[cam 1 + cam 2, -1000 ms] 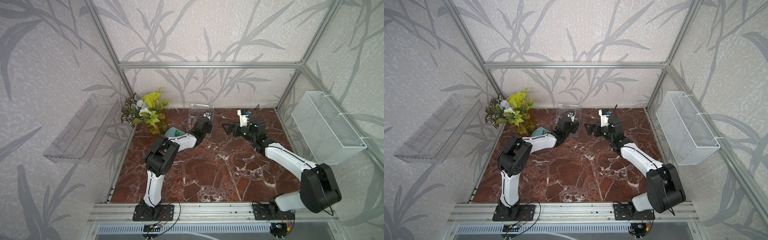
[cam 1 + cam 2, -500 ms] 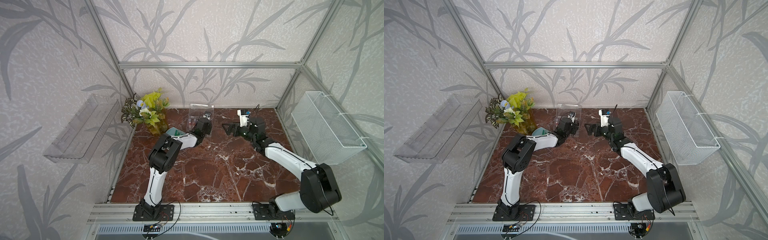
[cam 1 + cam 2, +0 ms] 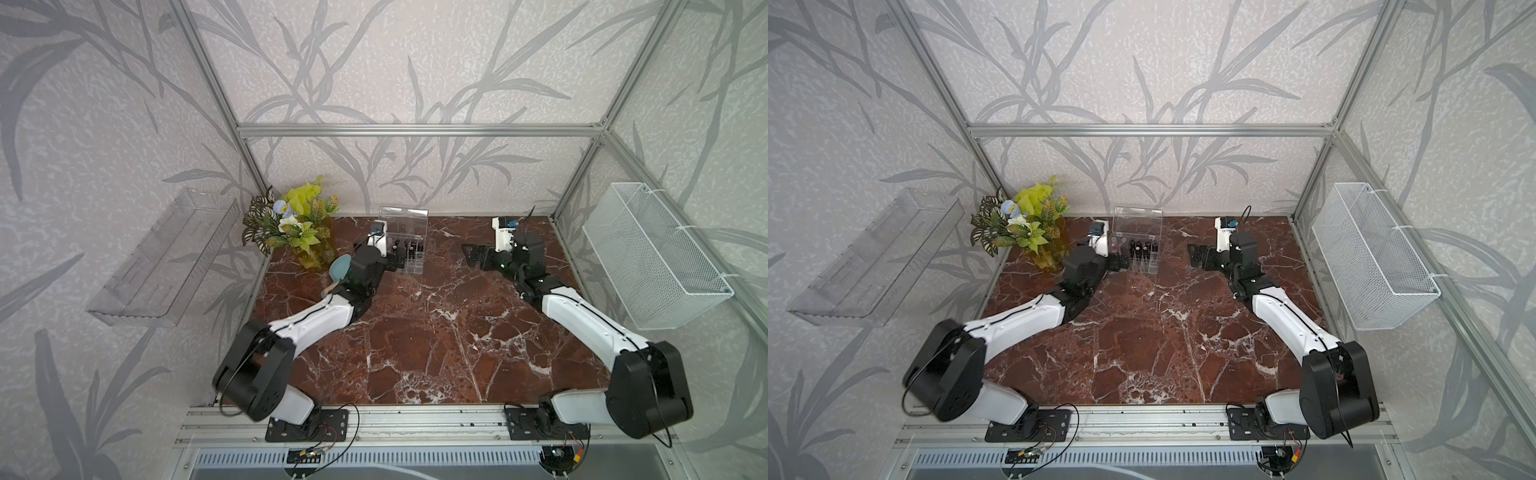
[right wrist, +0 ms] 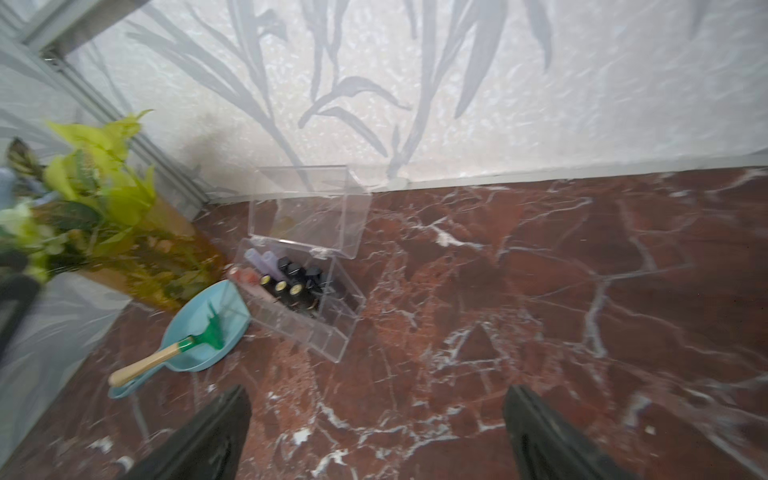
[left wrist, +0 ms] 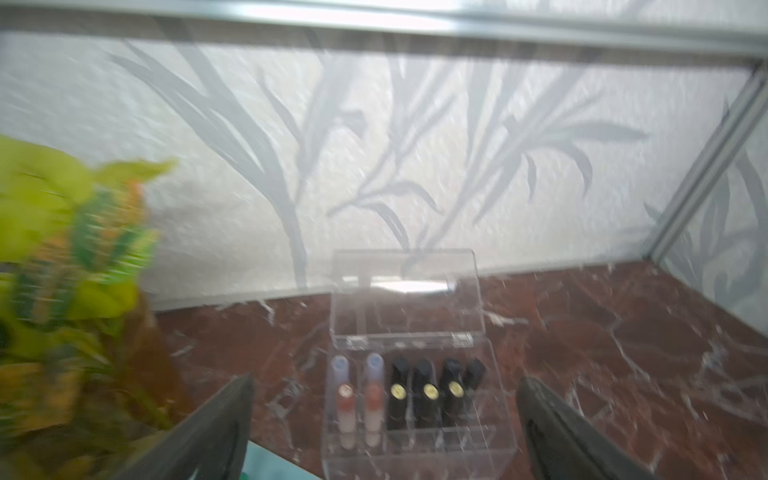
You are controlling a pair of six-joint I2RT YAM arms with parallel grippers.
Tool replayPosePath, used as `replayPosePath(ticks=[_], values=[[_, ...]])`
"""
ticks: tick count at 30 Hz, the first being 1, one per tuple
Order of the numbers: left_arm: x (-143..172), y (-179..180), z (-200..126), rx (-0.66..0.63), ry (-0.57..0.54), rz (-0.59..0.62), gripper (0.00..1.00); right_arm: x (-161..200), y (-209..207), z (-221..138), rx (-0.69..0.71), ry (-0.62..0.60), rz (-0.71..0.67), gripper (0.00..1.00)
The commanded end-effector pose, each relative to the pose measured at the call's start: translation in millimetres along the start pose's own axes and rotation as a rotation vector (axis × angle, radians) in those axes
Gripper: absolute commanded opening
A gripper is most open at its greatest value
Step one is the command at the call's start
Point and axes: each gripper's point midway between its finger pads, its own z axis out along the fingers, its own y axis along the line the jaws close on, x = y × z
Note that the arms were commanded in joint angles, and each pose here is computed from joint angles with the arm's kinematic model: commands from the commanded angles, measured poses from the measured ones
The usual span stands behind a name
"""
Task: Arrange the lipsticks in the organizer
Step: Place the lipstick in the storage box, then reset both arms
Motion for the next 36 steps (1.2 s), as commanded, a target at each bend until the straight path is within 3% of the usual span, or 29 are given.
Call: replayPosePath(ticks=[1, 4, 8, 10, 13, 17, 20, 24, 26, 28, 31, 36], values=[[58, 83, -18, -0.211, 0.07, -0.018, 1.0, 13, -55, -5, 0.286, 0.054, -0.1, 0.99], [82, 139, -52, -0.366, 0.005, -0.014, 1.0, 37, -102, -5, 0.477, 0.071, -0.183, 0.99], [78, 157, -74, -0.436, -0.052, -0.024, 1.0, 56, -138, -2, 0.538, -0.045, -0.294, 0.99], [75, 167, -80, -0.489, -0.088, -0.037, 1.0, 58, -154, -7, 0.617, -0.032, -0.301, 0.99], [77, 176, -85, -0.539, -0.066, -0.007, 1.0, 76, -161, -8, 0.568, -0.017, -0.217, 0.99], [84, 178, -96, -0.531, -0.067, 0.034, 1.0, 84, -181, -15, 0.599, -0.092, -0.151, 0.99], [102, 182, -84, -0.519, -0.013, 0.037, 1.0, 89, -190, -20, 0.552, -0.139, -0.074, 0.99], [131, 175, -64, -0.448, 0.037, 0.084, 1.0, 96, -184, -20, 0.501, -0.168, -0.088, 0.99], [127, 177, -68, -0.455, 0.001, 0.064, 1.0, 99, -181, -20, 0.48, -0.213, -0.108, 0.99], [132, 177, -63, -0.45, 0.051, 0.062, 1.0, 101, -188, -30, 0.53, -0.224, -0.083, 0.99], [131, 178, -64, -0.445, 0.038, 0.063, 1.0, 100, -187, -34, 0.532, -0.267, -0.092, 0.99], [132, 177, -63, -0.441, 0.049, 0.064, 1.0, 101, -181, -27, 0.488, -0.236, -0.107, 0.99]])
